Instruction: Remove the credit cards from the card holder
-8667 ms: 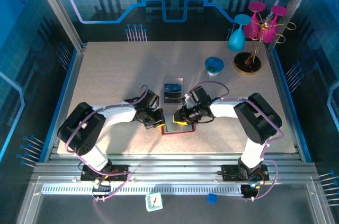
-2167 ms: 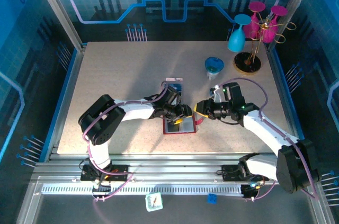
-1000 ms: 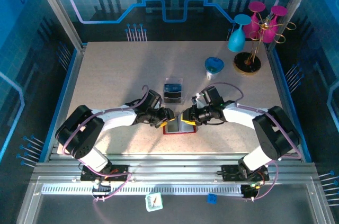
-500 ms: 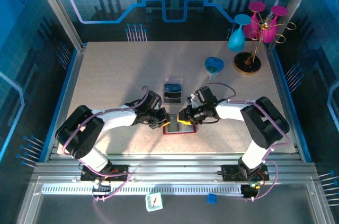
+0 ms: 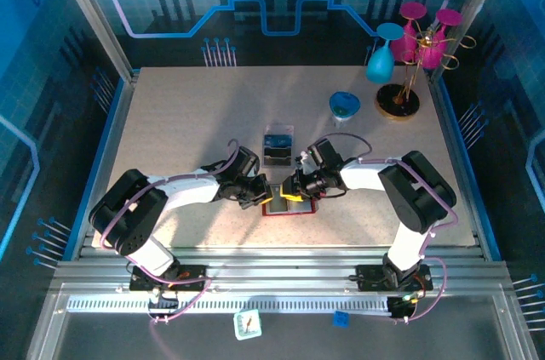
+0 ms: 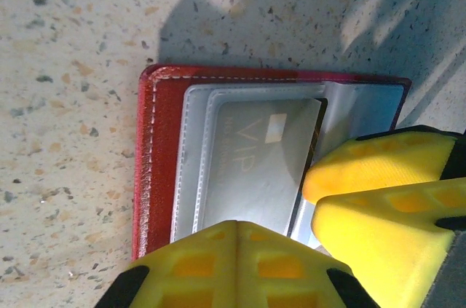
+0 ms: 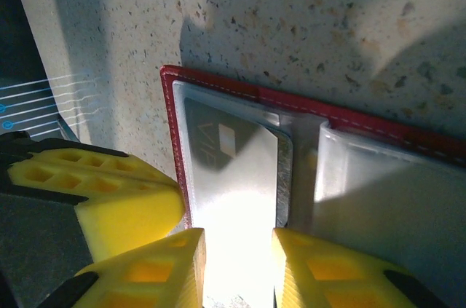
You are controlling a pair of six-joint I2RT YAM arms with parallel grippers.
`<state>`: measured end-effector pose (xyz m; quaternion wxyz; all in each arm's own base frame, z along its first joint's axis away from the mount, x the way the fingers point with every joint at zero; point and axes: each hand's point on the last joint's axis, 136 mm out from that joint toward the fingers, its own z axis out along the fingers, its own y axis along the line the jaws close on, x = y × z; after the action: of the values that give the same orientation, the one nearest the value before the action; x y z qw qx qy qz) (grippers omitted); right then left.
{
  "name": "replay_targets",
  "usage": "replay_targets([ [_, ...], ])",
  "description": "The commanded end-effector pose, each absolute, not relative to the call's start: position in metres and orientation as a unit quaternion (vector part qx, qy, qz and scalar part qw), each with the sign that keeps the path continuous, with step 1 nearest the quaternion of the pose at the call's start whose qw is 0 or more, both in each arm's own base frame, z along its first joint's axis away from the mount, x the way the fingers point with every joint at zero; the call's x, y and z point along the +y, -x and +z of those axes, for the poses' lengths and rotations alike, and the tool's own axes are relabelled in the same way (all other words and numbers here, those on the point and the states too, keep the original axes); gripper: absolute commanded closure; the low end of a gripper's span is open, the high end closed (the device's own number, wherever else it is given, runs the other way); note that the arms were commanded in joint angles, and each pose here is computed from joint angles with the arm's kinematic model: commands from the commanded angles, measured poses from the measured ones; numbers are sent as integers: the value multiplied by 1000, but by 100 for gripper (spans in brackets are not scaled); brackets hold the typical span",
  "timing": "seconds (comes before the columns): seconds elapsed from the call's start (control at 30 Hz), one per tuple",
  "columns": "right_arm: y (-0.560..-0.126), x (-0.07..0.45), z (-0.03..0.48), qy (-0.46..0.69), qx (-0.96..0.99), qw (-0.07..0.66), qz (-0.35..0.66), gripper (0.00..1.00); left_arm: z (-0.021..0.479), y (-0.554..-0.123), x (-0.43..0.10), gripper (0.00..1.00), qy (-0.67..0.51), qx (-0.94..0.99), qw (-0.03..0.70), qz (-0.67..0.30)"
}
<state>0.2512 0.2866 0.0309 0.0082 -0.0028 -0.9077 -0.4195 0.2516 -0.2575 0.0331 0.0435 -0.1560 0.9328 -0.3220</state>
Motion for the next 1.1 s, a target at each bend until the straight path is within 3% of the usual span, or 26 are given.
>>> replay_targets([
  [0.0,-248,294,32,-6,-905,21,-425,70,23,-245,-248,97,160,939,34,-302],
  [0.47,-237,274,16,-24,-940,29,-338,70,20,-245,-248,97,160,941,30,-296],
  [1.07,-250,277,53,-43,-940,-19,-337,70,27,-248,-251,98,154,941,33,-301],
])
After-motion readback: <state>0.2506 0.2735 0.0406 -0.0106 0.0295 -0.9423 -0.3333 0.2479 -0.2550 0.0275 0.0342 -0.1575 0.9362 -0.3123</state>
